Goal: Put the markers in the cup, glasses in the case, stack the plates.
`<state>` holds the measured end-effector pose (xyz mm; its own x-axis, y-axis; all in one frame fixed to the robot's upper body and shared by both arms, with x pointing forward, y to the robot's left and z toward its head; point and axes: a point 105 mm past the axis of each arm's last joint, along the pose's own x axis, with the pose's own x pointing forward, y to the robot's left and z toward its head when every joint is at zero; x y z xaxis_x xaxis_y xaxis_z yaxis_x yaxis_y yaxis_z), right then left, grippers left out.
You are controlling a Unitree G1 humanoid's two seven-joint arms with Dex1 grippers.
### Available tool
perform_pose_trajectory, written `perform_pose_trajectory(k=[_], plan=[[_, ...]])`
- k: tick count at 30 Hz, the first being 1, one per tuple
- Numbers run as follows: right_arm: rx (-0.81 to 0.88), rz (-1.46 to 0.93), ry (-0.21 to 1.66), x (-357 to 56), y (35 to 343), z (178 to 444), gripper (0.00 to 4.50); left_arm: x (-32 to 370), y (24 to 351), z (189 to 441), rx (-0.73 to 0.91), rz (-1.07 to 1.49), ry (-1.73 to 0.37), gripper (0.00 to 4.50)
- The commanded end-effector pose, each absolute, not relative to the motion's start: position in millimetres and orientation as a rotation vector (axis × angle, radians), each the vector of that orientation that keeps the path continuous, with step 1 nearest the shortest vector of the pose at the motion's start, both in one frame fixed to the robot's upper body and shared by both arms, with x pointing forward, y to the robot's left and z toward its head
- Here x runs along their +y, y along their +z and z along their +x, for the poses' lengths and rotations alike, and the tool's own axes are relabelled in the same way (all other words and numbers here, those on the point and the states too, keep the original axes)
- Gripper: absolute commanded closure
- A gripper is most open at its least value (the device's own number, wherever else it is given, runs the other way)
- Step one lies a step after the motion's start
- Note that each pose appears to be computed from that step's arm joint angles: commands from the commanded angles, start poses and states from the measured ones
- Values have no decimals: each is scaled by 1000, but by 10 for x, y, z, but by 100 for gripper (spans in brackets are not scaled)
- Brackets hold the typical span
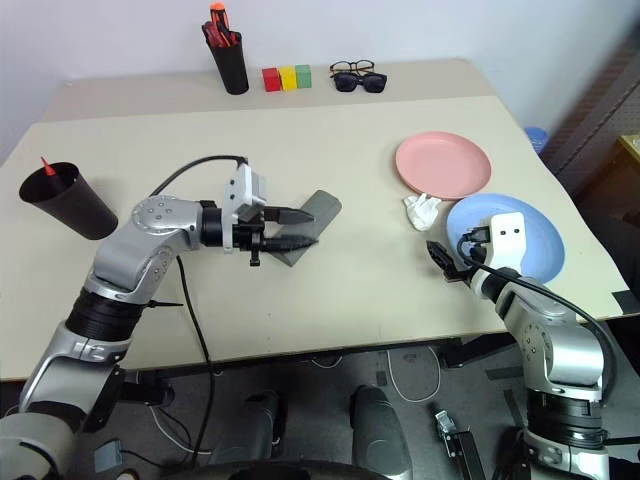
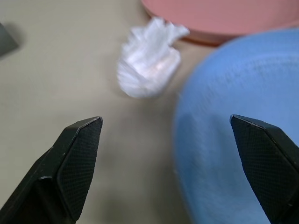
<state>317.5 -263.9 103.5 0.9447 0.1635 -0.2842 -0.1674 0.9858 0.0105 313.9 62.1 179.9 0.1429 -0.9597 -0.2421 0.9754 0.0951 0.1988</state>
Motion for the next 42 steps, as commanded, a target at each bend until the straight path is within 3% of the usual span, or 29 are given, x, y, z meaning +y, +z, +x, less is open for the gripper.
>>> perform_pose_trajectory(k=[1,4,7,13,18,24,32,39,42], plan=[[289,-48,140,-2766,1005,3204,0,578,1942,3105,13,399,-1511,24],[320,-58,119,-2853,897,3234,0,571,1919,3102,23,435,-1532,10],[343,-68,99,-2910,835,3251,82,566,1905,3113,22,459,-1534,0],[288,-198,69,-2951,1004,3297,375,561,1899,3168,1,465,-1494,0],[155,-373,20,-2956,1408,3418,375,571,1888,3198,-10,455,-1455,0],[-1,-465,59,-2796,1890,3778,375,578,1904,3258,-16,417,-1389,0],[7,-534,221,-2535,1877,4316,375,686,1914,3215,-19,380,-1286,0],[-3,-501,246,-2537,2010,4361,375,775,1916,3167,-10,368,-1215,0],[10,-437,265,-2546,1969,4223,293,782,1896,3159,-1,361,-1207,0]])
